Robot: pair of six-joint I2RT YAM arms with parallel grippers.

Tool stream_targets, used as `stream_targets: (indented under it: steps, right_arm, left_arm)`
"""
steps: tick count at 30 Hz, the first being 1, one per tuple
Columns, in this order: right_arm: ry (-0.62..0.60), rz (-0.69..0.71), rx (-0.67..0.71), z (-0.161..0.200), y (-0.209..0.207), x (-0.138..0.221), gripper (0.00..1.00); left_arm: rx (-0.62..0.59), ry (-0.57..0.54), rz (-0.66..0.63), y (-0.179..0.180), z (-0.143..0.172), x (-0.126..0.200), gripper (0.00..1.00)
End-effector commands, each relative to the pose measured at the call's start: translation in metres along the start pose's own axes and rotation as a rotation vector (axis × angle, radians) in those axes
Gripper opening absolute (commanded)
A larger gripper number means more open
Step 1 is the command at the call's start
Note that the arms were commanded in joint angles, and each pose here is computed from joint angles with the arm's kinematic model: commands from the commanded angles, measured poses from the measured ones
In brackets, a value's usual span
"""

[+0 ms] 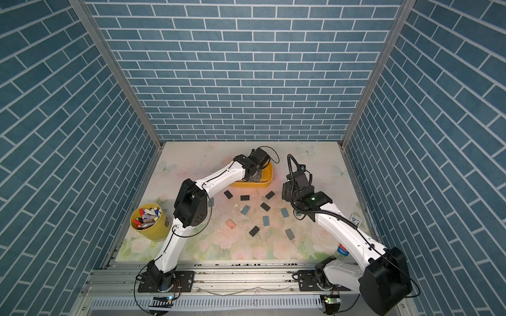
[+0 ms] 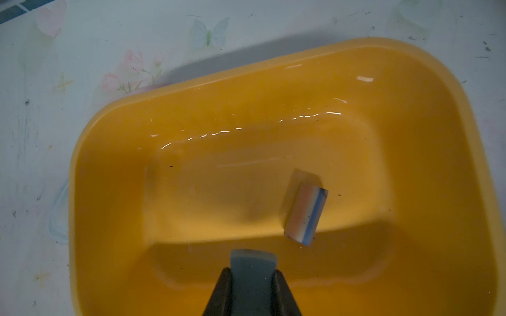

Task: Put the eraser in the storage box
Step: Place the eraser in the storage box.

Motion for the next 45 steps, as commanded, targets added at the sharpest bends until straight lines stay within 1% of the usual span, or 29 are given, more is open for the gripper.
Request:
stream_targets:
  steps: [1,4,6,9,12,17,20,25,34,40,43,45]
  right_arm:
    - [-0.004,-0.003,-0.040,0.003,-0.002,0.004,0.84]
    - [-0.001,-0.009,-0.040,0.003,-0.001,0.004,0.84]
    - [-0.001,-0.011,-0.042,0.003,-0.001,0.004,0.84]
    - [0.000,-0.012,-0.041,0.003,0.000,0.004,0.84]
    - [0.006,-0.010,-0.038,0.004,0.000,0.002,0.84]
    - [0.022,-0.006,-0.033,0.005,0.001,-0.002,0.84]
    - [0.023,-0.001,-0.032,0.005,0.001,-0.003,0.84]
    - [0.021,0.004,-0.034,0.005,0.000,-0.003,0.84]
    - [0.026,0.010,-0.032,0.006,0.000,-0.005,0.84]
    - [0.045,0.032,-0.043,0.009,-0.002,-0.006,0.84]
    - [0.077,0.037,-0.054,0.012,-0.002,-0.007,0.84]
    - [0.113,0.040,-0.059,0.019,-0.002,-0.010,0.84]
  left_arm:
    - [-0.002,0.023,-0.014,0.004,0.002,-0.008,0.18]
    - [0.000,0.022,-0.013,0.003,0.002,-0.011,0.24]
    - [0.000,0.026,-0.012,0.003,0.002,-0.013,0.32]
    - [0.002,0.030,-0.003,0.002,0.003,-0.015,0.36]
    - [0.007,0.039,0.002,0.002,0.004,-0.018,0.47]
    - [0.016,0.041,0.022,0.001,0.002,-0.014,0.60]
    - [0.031,0.020,0.046,0.001,-0.006,-0.001,0.66]
    - [0.053,-0.029,0.107,0.001,-0.024,0.030,0.74]
    - [0.062,-0.128,0.200,-0.002,-0.045,0.087,0.85]
    - [0.061,-0.187,0.199,0.005,-0.045,0.123,0.94]
    - [0.076,-0.200,0.173,0.017,-0.035,0.134,0.99]
    - [0.094,-0.201,0.151,0.029,-0.025,0.138,0.99]
Point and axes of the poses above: each gripper's point midway between its finger pads, its own x axis back along the fingers, its own y axis along the line the jaws close on, z = x × y, the point moved 4 cm from there along x, back along the fingers, and after that the axes turned 8 degrees about x, right-handed, at the moved point
